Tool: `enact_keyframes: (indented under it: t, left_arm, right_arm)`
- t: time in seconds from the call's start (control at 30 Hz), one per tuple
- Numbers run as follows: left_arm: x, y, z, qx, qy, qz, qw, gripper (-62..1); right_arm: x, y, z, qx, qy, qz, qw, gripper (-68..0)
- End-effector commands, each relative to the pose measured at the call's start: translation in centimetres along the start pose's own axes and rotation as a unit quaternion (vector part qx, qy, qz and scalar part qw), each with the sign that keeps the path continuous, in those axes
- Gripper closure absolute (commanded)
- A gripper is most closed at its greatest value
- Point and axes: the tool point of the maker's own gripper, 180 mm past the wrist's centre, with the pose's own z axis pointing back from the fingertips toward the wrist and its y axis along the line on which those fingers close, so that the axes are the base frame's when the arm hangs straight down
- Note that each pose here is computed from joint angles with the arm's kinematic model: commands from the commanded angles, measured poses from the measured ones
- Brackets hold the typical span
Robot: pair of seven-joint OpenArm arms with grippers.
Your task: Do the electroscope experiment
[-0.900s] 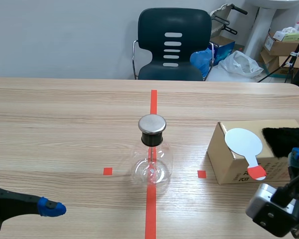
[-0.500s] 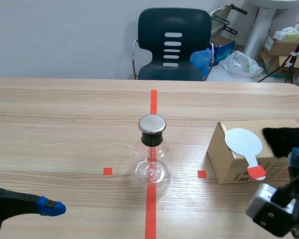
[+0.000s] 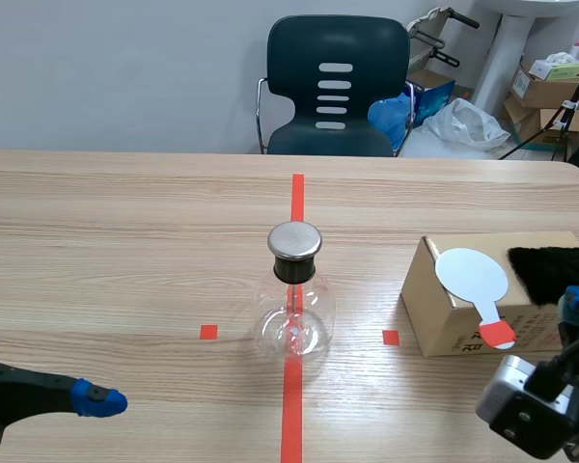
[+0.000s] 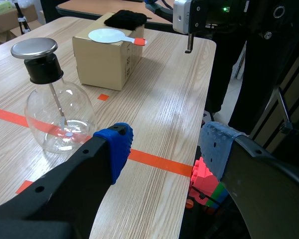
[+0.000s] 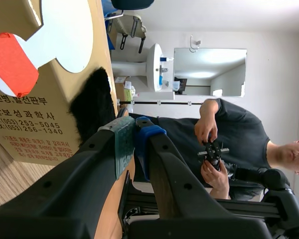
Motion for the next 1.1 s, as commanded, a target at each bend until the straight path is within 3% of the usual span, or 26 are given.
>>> enact_keyframes:
  t: [0.0, 0.57, 0.93, 1.07]
  left_arm:
    - [0.9, -0.3, -0.4, -0.002, -0.02, 0.003, 0.9998, -33.2]
    - [0.9, -0.3, -0.4, -0.002, -0.02, 0.003, 0.9998, -33.2]
    - [0.9, -0.2, -0.4, -0.002, -0.02, 0.003, 0.9998, -33.2]
    - [0.9, -0.2, -0.4, -0.003, -0.019, 0.002, 0.9998, -33.2]
  right_arm:
    - [-0.1, -1.7, -0.4, -0.039, 0.0, -0.007, 0.9992, -1.1]
    - [-0.8, -1.7, -0.3, -0.04, 0.02, -0.008, 0.999, -1.1]
    - [-0.5, 0.9, 0.5, -0.007, -0.015, 0.027, 0.9995, -1.6]
    - [-0.5, 1.1, 0.6, -0.003, -0.016, 0.028, 0.9995, -18.5]
